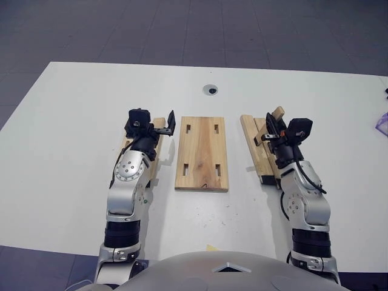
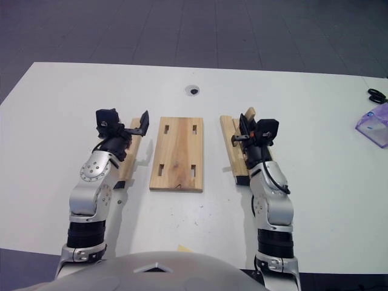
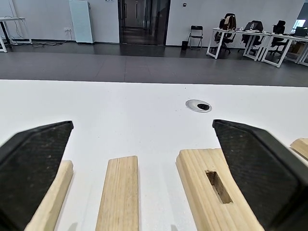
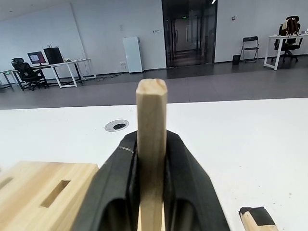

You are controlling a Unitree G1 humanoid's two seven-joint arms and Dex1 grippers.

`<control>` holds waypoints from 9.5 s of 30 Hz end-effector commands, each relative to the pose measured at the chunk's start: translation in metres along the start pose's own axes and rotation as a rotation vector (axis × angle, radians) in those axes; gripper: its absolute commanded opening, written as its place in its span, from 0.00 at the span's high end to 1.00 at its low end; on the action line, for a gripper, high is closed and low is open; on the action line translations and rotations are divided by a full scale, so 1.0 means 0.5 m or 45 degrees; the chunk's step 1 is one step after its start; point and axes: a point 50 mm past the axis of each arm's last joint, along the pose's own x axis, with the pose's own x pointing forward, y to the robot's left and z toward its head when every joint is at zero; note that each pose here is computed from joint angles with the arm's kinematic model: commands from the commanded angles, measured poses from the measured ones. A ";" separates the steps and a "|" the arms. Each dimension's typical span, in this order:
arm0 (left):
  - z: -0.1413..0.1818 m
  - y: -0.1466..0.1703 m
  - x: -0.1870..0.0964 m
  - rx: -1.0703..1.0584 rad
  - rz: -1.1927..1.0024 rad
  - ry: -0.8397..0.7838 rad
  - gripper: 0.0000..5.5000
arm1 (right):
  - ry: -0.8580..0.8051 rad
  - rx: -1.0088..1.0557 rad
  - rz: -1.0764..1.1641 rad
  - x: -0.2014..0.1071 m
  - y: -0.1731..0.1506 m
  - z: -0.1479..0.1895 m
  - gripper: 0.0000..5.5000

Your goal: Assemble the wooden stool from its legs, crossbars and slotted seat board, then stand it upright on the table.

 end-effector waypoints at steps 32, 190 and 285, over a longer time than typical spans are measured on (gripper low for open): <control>0.024 0.036 0.034 0.099 0.011 -0.082 0.02 | -0.135 -0.119 0.048 0.113 -0.007 0.085 0.58; 0.251 0.173 0.108 -0.518 -0.218 -0.297 0.02 | -0.028 0.767 0.877 0.057 0.010 0.199 0.83; 0.187 0.175 -0.056 -0.596 -0.479 0.136 0.81 | 0.549 -0.518 0.869 -0.042 0.184 -0.118 0.02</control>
